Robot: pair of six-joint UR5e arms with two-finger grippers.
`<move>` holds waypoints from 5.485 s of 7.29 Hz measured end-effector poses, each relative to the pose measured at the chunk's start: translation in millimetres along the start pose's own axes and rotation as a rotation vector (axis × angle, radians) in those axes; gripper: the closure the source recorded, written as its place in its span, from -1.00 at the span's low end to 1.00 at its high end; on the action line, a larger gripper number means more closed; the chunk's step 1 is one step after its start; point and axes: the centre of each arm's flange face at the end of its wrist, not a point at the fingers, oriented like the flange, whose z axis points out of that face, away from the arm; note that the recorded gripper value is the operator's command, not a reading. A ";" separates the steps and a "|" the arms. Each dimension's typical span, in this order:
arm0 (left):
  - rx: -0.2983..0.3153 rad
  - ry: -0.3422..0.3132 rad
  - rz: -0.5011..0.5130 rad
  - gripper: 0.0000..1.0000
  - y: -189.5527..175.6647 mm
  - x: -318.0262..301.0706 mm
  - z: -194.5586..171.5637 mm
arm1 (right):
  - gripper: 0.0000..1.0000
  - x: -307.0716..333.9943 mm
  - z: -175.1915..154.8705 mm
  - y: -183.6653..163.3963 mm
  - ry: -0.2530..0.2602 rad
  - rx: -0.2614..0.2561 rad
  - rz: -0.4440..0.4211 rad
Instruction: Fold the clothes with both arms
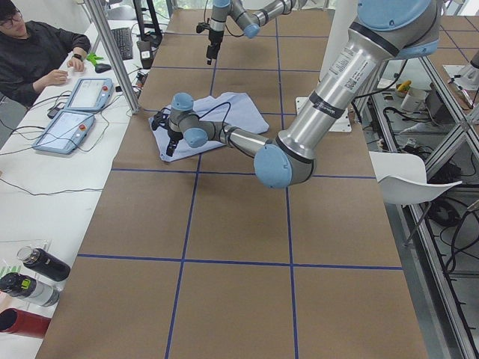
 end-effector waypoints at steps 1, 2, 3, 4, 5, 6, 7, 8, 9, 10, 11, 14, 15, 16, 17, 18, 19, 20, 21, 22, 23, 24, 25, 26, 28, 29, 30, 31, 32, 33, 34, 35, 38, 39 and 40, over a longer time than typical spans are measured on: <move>-0.006 0.020 -0.002 -1.00 12.7 -0.2 -19.3 | -0.96 -16.5 10.7 23.3 -0.003 0.002 0.048; -0.013 0.027 -0.018 -1.00 24.2 2.1 -38.6 | -0.96 -33.5 20.6 46.2 0.000 0.012 0.085; -0.021 0.035 -0.073 -1.00 36.8 9.6 -57.0 | -0.97 -50.4 26.9 64.4 0.014 0.017 0.111; -0.033 0.060 -0.159 -1.00 56.5 27.8 -71.0 | -0.99 -64.2 28.7 74.7 0.028 0.024 0.122; -0.059 0.095 -0.222 -1.00 86.3 52.4 -80.8 | -1.00 -71.4 28.2 78.9 0.032 0.030 0.121; -0.094 0.131 -0.261 -1.00 120.9 77.6 -88.8 | -1.00 -73.6 27.4 79.6 0.032 0.034 0.101; -0.132 0.166 -0.297 -1.00 153.9 105.2 -95.5 | -1.00 -72.9 24.5 74.9 0.031 0.038 0.055; -0.157 0.187 -0.342 -1.00 183.8 134.2 -97.5 | -1.00 -68.3 17.4 58.7 0.034 0.049 -0.015; -0.173 0.193 -0.383 -1.00 211.0 159.4 -94.6 | -1.00 -59.1 9.6 37.6 0.043 0.057 -0.083; -0.196 0.193 -0.420 -1.00 236.5 179.9 -88.9 | -1.00 -46.6 2.4 16.6 0.054 0.059 -0.142; -0.215 0.188 -0.450 -1.00 259.7 196.1 -82.6 | -1.00 -36.5 -2.6 2.8 0.059 0.057 -0.180; -0.236 0.129 -0.643 -0.99 303.4 226.5 -67.4 | -1.00 -26.7 -4.5 -6.0 0.060 0.056 -0.208; -0.244 0.116 -0.708 -0.99 306.9 231.2 -65.0 | -1.00 -26.3 -4.6 -6.2 0.060 0.057 -0.208; -0.248 0.105 -0.742 -0.99 311.1 234.2 -61.1 | -1.00 -25.8 -4.4 -6.3 0.061 0.056 -0.207; -0.249 0.091 -0.756 -0.99 317.3 239.1 -52.3 | -1.00 -25.2 -4.0 -6.3 0.061 0.056 -0.207; -0.249 0.080 -0.759 -0.88 321.4 247.0 -42.2 | -1.00 -24.4 -3.7 -6.3 0.062 0.056 -0.207; -0.249 0.077 -0.760 -0.61 322.0 253.1 -36.2 | -1.00 -23.8 -3.4 -6.4 0.062 0.056 -0.207; -0.248 0.077 -0.761 -0.13 321.9 256.2 -34.2 | -1.00 -23.3 -3.2 -6.4 0.063 0.056 -0.206; -0.245 0.079 -0.761 0.11 321.0 258.3 -34.2 | -1.00 -22.7 -3.2 -6.3 0.063 0.056 -0.206; -0.242 0.085 -0.761 0.12 319.5 261.1 -35.3 | -1.00 -22.4 -3.3 -6.2 0.063 0.056 -0.206; -0.240 0.089 -0.761 0.12 318.5 263.1 -36.2 | -1.00 -22.2 -3.4 -6.1 0.063 0.056 -0.206; -0.240 0.090 -0.761 0.12 318.2 263.7 -36.6 | -1.00 -22.0 -3.6 -6.0 0.063 0.056 -0.206; -0.239 0.090 -0.761 0.12 318.2 263.6 -36.7 | -1.00 -21.8 -3.7 -5.9 0.063 0.055 -0.206; -0.239 0.088 -0.761 0.14 318.4 263.1 -36.3 | -1.00 -21.7 -4.1 -6.0 0.062 0.055 -0.205; -0.239 0.085 -0.761 0.78 318.9 262.2 -35.2 | -1.00 -22.1 -4.9 -5.6 0.060 0.055 -0.203; -0.239 0.084 -0.761 1.00 319.0 262.0 -35.0 | -1.00 -22.2 -5.1 -5.5 0.060 0.055 -0.202; -0.239 0.084 -0.761 1.00 319.0 261.7 -35.1 | -1.00 -22.2 -5.3 -5.6 0.059 0.055 -0.201; -0.239 0.085 -0.761 1.00 318.9 261.4 -35.9 | -1.00 -21.5 -5.2 -5.9 0.060 0.055 -0.200; -0.239 0.090 -0.759 1.00 318.3 262.3 -38.6 | -1.00 -19.6 -4.5 -5.9 0.062 0.054 -0.200; -0.240 0.099 -0.754 1.00 317.8 263.3 -42.5 | -1.00 -16.9 -3.5 -5.9 0.065 0.052 -0.199; -0.241 0.114 -0.739 1.00 317.6 264.8 -49.9 | -1.00 -15.5 -4.2 -5.3 0.064 0.052 -0.196; -0.240 0.132 -0.711 1.00 318.1 263.2 -60.7 | -1.00 -13.8 -6.8 -3.6 0.060 0.053 -0.195; -0.229 0.125 -0.557 1.00 336.8 210.1 -92.2 | -1.00 -10.7 -10.9 2.3 0.053 0.050 -0.195; -0.227 0.105 -0.488 1.00 343.9 190.2 -95.0 | -1.00 -11.1 -10.5 4.2 0.053 0.048 -0.196; -0.225 0.092 -0.435 1.00 348.1 177.8 -95.2 | -1.00 -11.6 -10.0 5.4 0.052 0.047 -0.197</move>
